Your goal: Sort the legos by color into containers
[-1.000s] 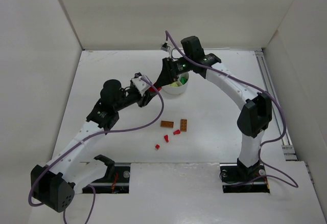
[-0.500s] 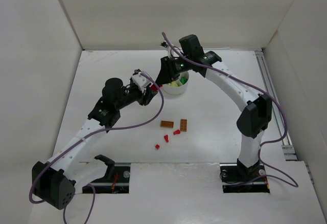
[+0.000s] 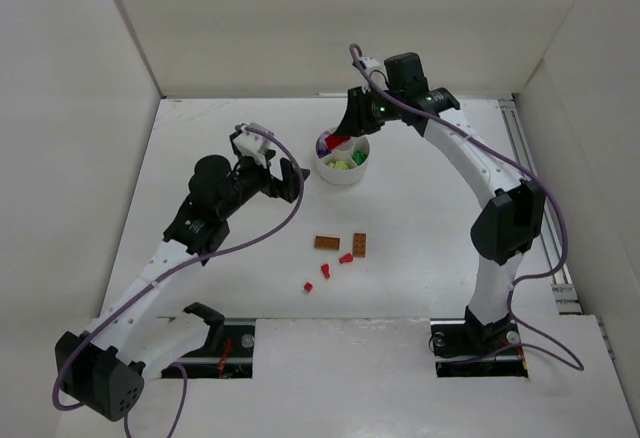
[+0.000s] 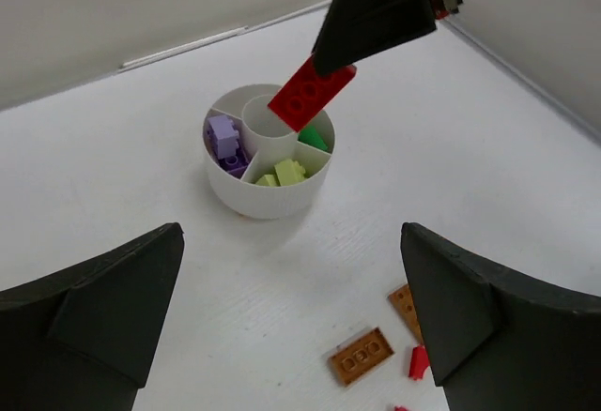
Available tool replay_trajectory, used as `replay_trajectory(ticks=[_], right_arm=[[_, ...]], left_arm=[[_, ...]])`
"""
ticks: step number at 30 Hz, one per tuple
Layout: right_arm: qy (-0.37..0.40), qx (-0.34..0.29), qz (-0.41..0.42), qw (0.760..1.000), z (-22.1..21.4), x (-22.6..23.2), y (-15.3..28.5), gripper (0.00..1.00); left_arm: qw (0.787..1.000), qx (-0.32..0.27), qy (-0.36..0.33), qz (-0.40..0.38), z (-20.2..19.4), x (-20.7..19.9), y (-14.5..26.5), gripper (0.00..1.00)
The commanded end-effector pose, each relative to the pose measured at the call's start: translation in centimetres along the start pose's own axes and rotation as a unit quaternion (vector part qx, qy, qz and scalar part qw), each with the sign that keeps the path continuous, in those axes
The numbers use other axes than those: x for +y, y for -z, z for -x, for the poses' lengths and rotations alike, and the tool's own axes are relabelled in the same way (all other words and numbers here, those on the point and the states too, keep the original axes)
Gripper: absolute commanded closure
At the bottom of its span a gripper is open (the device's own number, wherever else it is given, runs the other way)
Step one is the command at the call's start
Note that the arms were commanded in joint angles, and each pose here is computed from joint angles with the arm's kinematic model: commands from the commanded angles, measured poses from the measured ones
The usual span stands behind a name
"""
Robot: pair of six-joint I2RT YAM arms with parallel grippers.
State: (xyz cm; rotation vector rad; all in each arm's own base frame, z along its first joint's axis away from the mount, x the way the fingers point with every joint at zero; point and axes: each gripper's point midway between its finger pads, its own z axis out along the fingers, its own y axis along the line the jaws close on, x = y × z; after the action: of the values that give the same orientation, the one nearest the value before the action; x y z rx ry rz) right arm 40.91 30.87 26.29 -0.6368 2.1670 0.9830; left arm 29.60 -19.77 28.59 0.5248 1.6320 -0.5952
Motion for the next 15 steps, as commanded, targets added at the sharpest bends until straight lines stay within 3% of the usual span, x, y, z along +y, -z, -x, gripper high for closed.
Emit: replay_trajectory(ticks=[1, 3, 8, 11, 15], right_arm=[[0.102, -0.060, -0.064, 0.991, 4.7, -1.9, 1.5, 1.00], [0.151, -0.080, -0.093, 0.981, 6.9, -3.5, 2.2, 1.00], [0.293, -0.012, -0.123, 0.948, 6.7, -8.0, 0.2, 1.00], [0.316, 0.023, -0.138, 0.938, 6.0, -10.0, -0.7, 1.00], [0.317, 0.051, -0.152, 0.935, 4.5, -11.6, -1.4, 1.00]], left_arm=[[0.985, -0.053, 0.139, 0.089, 2.6, 2.9, 0.6, 0.00], [0.968, -0.023, 0.227, 0.103, 1.4, 3.4, 0.4, 0.00], [0.942, 0.118, 0.303, 0.080, -3.9, 3.3, -1.2, 0.00], [0.937, 0.140, 0.311, 0.080, -6.3, 3.2, -1.1, 0.00], [0.943, 0.113, 0.302, 0.086, -5.4, 3.5, -0.8, 0.00]])
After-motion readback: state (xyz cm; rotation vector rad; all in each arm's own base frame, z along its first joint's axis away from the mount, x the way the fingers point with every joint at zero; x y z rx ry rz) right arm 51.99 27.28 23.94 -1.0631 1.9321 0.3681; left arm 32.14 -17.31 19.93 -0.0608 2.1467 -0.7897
